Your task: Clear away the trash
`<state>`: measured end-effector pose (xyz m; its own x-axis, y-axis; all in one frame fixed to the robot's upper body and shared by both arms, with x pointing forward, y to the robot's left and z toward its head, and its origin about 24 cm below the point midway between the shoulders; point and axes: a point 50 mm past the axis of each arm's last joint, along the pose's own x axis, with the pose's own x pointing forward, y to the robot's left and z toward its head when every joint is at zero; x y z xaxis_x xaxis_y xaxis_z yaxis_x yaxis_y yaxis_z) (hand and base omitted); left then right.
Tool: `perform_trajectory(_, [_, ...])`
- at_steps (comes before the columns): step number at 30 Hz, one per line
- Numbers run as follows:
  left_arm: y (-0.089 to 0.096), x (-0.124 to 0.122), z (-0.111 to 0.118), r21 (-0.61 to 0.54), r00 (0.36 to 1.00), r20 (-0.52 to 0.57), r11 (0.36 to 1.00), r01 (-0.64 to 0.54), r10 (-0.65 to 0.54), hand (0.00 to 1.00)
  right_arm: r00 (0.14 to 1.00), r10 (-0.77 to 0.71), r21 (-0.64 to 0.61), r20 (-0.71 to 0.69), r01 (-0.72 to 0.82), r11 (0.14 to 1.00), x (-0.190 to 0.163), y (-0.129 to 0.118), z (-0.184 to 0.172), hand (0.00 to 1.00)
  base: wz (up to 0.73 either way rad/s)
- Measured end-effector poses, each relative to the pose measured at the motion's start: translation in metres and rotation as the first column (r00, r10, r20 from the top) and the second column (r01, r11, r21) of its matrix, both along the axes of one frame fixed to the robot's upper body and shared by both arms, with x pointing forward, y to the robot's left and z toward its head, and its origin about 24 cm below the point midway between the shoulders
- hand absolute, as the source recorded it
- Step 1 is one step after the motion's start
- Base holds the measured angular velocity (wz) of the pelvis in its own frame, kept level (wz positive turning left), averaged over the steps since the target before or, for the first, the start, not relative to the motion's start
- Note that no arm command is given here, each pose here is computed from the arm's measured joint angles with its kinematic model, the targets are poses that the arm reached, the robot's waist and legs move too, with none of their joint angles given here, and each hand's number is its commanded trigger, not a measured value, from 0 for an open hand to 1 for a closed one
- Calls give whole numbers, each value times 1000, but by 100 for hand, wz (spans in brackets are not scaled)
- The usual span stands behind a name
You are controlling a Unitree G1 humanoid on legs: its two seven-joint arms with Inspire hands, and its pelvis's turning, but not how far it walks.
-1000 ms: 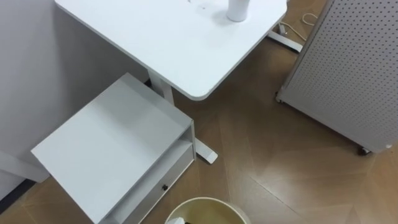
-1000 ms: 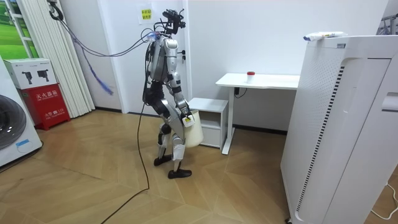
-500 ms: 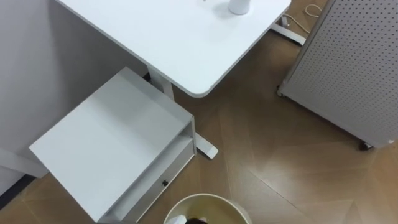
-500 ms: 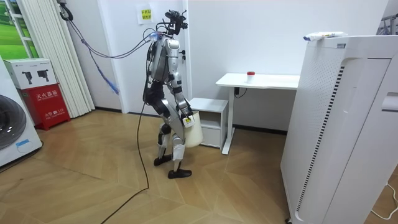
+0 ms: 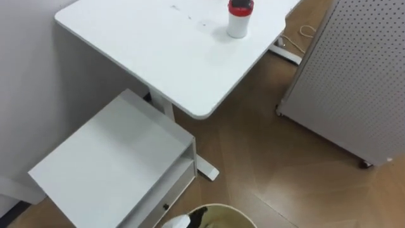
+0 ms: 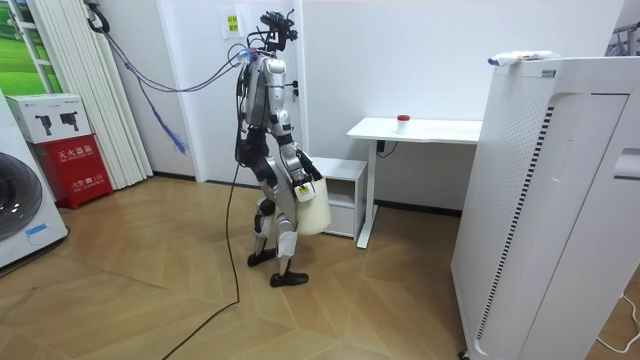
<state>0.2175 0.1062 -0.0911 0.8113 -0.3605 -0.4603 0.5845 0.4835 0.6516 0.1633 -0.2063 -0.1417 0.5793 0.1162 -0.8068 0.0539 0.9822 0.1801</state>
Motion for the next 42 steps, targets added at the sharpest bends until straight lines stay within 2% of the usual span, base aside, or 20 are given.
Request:
perform_trajectory(6, [4,15,25,-7,985,170,1000,2,-1,0,996,-81,-12,-21,81,997,-19,-17,-4,100,-3])
perform_trajectory(10, [9,15,38,-30,969,246,1000,-3,10,0,993,-112,-19,-42,111,994,-32,-23,-6,100,-7])
perform_trajectory(14, [3,14,58,-96,936,353,995,30,6,0,991,-128,-18,-32,127,992,-35,-27,-6,100,-4])
perform_trajectory(19, [1,16,69,-125,913,407,991,43,11,0,991,-128,-15,-39,127,992,-38,-25,-7,100,-3])
perform_trajectory(26, [18,29,100,-170,841,533,985,1,91,0,992,-121,-12,-36,121,993,-38,-24,-7,100,-21])
perform_trajectory(34, [31,34,118,-247,785,586,967,-66,203,0,992,-117,-2,-41,117,993,-44,-23,-8,100,-27])
perform_trajectory(38, [32,31,116,-319,789,551,942,-102,272,0,993,-113,-11,-42,113,994,-45,-25,-8,100,-4])
perform_trajectory(42, [34,26,110,-324,799,530,939,-120,285,0,993,-116,-15,-39,115,993,-45,-26,-7,100,-8])
